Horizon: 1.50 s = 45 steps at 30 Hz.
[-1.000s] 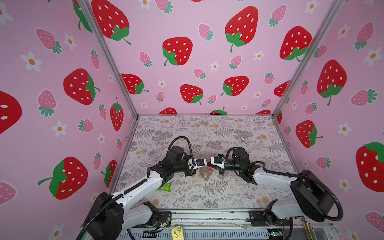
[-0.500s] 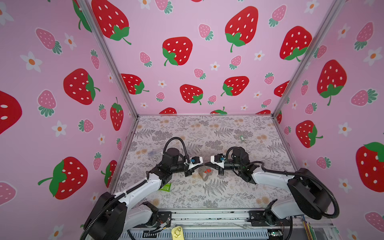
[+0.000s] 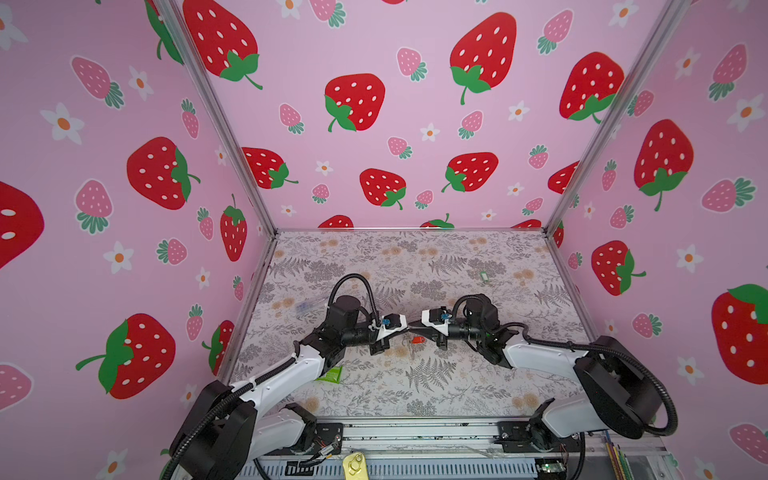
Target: Put the keys on the keyring
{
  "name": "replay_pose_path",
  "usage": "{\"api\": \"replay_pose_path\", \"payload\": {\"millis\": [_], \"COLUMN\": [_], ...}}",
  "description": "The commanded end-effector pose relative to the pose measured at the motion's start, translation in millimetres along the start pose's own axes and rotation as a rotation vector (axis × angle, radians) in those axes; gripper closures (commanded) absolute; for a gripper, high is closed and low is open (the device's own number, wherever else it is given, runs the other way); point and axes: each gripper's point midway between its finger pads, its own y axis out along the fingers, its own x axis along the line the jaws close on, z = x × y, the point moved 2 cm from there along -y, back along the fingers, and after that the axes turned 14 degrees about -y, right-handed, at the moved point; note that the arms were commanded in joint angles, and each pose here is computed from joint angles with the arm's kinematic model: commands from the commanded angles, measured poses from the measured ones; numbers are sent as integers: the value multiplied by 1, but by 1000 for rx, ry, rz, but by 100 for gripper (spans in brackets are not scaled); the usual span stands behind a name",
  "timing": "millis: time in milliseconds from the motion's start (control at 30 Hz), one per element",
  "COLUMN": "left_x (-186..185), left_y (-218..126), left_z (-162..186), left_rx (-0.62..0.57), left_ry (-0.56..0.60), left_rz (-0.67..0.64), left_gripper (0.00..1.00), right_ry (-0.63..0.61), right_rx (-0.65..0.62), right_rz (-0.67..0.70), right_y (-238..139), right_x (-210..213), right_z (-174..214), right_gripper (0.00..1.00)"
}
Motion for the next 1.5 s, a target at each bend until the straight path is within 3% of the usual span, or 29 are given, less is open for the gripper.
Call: {"api": "replay_pose_path", "payload": {"millis": [0, 267, 667, 1467], "left_x": [6, 6, 8, -1], "left_y": [-7, 0, 7, 9], "left_z": [-20, -18, -24, -30], "left_rx": [27, 187, 237, 132], "left_ry": [112, 317, 463, 647], "left_rz": [-48, -138, -195, -246], "left_gripper": [100, 100, 100, 100], "right_ry": [-49, -68, -51, -75], "right_rx": [16, 91, 87, 86], "right_rz": [66, 19, -27, 14], "right_y": [-14, -20, -17, -15], "right_x": [-10, -4, 7, 0], "right_z": [-4, 5, 7, 3], "right_gripper": [77, 78, 82, 82]}}
